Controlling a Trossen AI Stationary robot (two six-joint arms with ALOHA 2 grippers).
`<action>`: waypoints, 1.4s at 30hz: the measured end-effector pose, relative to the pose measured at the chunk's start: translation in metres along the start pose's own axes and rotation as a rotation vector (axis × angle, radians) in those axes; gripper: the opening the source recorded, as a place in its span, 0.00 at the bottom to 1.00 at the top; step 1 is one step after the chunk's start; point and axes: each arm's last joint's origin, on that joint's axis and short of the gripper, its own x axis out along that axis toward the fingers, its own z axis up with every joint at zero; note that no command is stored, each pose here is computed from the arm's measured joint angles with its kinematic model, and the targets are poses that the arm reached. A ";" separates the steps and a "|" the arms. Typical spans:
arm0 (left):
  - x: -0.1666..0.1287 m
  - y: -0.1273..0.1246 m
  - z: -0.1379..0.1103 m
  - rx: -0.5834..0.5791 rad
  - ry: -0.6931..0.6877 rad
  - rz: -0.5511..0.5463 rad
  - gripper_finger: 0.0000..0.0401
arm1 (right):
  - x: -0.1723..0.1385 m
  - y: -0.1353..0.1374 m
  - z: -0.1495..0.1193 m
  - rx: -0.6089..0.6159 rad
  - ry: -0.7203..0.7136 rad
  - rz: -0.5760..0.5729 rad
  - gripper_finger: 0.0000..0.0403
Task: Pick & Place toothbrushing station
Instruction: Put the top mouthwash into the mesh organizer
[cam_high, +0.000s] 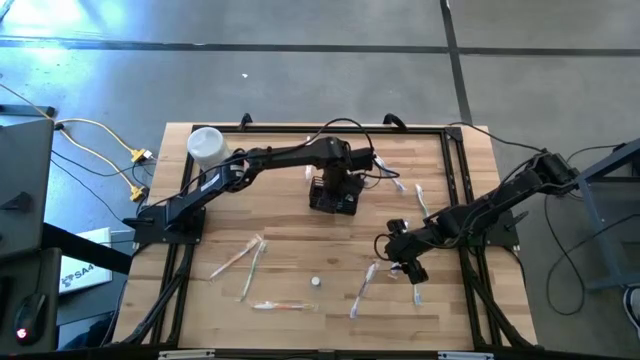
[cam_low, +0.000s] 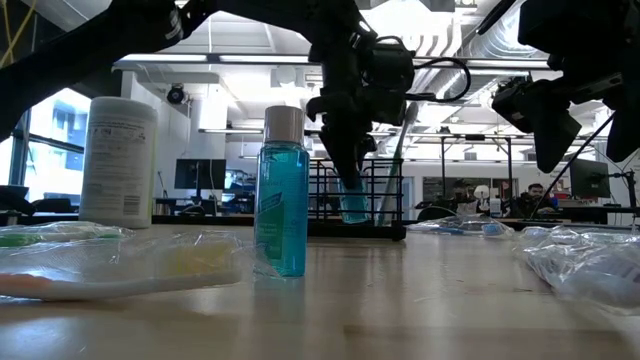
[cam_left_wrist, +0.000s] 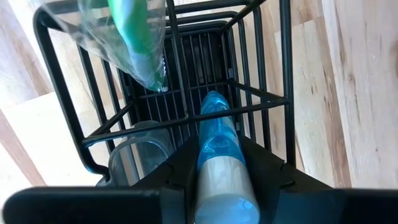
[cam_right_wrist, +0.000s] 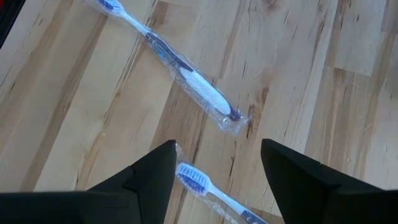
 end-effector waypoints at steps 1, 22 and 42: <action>0.000 0.000 0.000 -0.001 0.000 -0.001 0.22 | 0.000 0.000 0.000 0.000 0.000 0.000 0.57; 0.001 0.000 0.000 -0.004 0.001 -0.001 0.23 | 0.000 0.000 0.000 0.001 0.000 0.000 0.57; 0.001 0.000 0.000 -0.023 -0.003 0.005 0.26 | 0.000 0.000 0.000 0.001 0.001 0.000 0.57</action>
